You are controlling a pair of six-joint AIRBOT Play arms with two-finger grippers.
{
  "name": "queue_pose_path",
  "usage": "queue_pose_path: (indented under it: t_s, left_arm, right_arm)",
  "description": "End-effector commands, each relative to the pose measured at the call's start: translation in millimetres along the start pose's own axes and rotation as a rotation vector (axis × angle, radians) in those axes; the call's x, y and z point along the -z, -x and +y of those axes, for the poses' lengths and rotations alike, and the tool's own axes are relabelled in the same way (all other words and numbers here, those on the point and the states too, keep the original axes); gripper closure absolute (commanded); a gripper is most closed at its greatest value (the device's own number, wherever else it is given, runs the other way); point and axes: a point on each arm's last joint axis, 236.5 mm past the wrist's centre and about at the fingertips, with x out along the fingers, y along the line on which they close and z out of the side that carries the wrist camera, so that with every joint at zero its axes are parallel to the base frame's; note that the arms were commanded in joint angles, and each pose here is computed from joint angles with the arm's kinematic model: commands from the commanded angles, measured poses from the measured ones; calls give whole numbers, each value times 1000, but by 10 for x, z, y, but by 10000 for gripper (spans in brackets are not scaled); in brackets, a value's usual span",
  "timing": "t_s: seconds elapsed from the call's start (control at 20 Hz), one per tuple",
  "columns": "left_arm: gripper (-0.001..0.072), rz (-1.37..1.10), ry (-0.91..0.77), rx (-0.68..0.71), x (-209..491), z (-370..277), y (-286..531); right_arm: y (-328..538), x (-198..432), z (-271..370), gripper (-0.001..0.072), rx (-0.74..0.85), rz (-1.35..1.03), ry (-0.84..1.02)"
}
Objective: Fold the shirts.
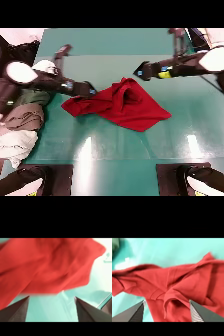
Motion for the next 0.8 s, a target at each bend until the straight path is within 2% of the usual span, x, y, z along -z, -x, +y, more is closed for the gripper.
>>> queue_pose_path:
  t_s: [0.0, 0.15, 0.25, 0.4, 0.5, 0.55, 0.65, 0.7, 0.75]
  left_arm:
    - [13, -16, -111, 61, 6, -417, -727]
    - [13, 63, -194, 59, 109, -581, -1214]
    - [13, 100, -198, -25, 94, -436, -1422]
    - [13, 98, -230, -122, -54, -229, -1492]
    - [14, 82, -236, -132, -109, -191, -1549]
    - [46, 79, -226, -140, -110, -155, -1585]
    - [47, 69, -208, -164, -128, -72, -1636]
    - [242, 54, -212, -167, -165, -68, -1639]
    - [523, 28, -226, -168, -229, -73, -1639]
  right_arm:
    - [506, -141, -40, 83, 26, -88, 2]
    - [752, -111, -118, 84, 51, -96, -10]
    - [859, -67, -158, 85, 64, -89, -17]
    - [988, 5, -223, 86, 86, -74, -26]
    - [1055, 42, -260, 120, 98, -66, -35]
    - [1069, 78, -281, 126, 102, -52, -41]
    - [1079, 206, -317, 126, 108, 2, -52]
    - [1064, 283, -331, 126, 109, 31, -58]
    - [1029, 383, -418, 126, 130, 64, -67]
